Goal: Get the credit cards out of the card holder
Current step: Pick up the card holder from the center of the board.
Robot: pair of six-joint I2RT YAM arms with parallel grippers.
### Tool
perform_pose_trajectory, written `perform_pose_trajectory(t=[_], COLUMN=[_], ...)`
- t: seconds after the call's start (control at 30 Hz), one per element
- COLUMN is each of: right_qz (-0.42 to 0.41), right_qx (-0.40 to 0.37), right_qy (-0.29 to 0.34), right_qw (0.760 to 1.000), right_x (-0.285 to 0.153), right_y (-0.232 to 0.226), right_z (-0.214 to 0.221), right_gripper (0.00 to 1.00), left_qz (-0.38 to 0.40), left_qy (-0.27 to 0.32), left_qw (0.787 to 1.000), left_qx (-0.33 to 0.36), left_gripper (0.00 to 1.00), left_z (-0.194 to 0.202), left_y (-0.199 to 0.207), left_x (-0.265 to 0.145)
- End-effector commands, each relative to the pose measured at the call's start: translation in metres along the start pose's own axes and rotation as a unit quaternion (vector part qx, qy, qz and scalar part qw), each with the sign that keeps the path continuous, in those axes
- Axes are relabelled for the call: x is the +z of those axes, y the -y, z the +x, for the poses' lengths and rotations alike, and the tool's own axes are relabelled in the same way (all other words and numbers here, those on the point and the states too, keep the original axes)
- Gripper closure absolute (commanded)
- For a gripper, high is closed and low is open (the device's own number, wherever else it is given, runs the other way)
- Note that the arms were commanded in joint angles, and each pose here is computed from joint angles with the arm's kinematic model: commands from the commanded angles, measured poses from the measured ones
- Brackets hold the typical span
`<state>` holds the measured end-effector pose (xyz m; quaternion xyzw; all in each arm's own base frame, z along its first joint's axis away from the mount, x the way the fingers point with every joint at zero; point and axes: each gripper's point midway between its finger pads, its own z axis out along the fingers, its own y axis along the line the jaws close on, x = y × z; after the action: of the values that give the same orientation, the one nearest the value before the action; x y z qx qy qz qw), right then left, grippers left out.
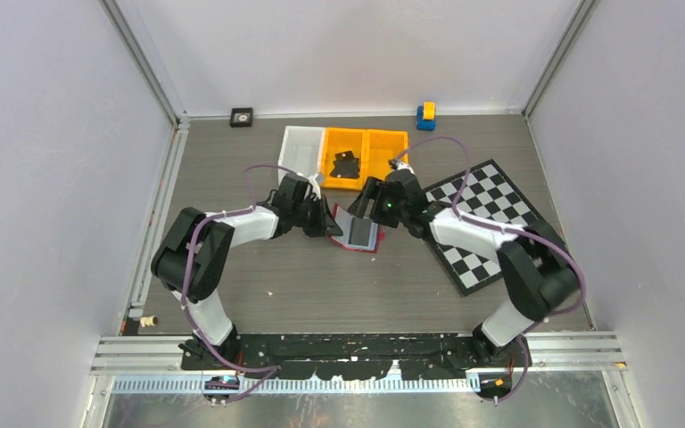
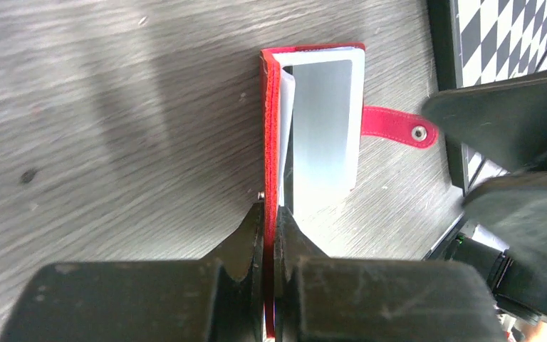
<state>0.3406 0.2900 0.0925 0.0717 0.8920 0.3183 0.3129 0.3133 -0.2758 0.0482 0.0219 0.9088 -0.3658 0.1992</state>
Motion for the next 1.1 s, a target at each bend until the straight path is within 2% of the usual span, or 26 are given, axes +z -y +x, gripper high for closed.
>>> perform_pose_trajectory(t=[0.0, 0.13, 0.37, 0.5, 0.63, 0.77, 0.9, 1.07], right_qz=[0.035, 0.040, 0.062, 0.083, 0.038, -0.017, -0.072, -0.136], right_qx=[-0.019, -0.029, -0.013, -0.025, -0.038, -0.062, -0.060, -0.060], right_qy=[0.103, 0.110, 0.191, 0.193, 0.185, 0.151, 0.168, 0.152], right_qw=[0.994, 0.993, 0.980, 0.977, 0.981, 0.986, 0.981, 0.977], right_x=[-0.034, -0.042, -0.052, -0.051, -0.046, -0.048, -0.059, -0.065], right_y=[0.014, 0.013, 0.032, 0.043, 0.034, 0.014, -0.001, -0.021], right_z=[-0.035, -0.039, -0.056, -0.055, -0.045, -0.035, -0.036, -0.030], right_gripper=[0.16, 0.14, 0.12, 0.13, 0.16, 0.11, 0.10, 0.09], left_qz=[0.037, 0.067, 0.064, 0.058, 0.078, 0.107, 0.120, 0.132], left_qy=[0.068, 0.100, 0.117, 0.134, 0.147, 0.161, 0.183, 0.216], left_qw=[0.997, 0.993, 0.991, 0.989, 0.986, 0.981, 0.976, 0.967], left_qx=[-0.010, -0.004, 0.001, 0.005, 0.010, 0.018, 0.022, 0.028], left_gripper=[1.00, 1.00, 1.00, 1.00, 1.00, 1.00, 1.00, 1.00], left_z=[-0.024, -0.029, -0.032, -0.034, -0.036, -0.039, -0.043, -0.047], left_y=[0.012, 0.022, 0.023, 0.023, 0.031, 0.044, 0.051, 0.056], left_x=[-0.027, -0.037, -0.044, -0.051, -0.057, -0.065, -0.076, -0.094])
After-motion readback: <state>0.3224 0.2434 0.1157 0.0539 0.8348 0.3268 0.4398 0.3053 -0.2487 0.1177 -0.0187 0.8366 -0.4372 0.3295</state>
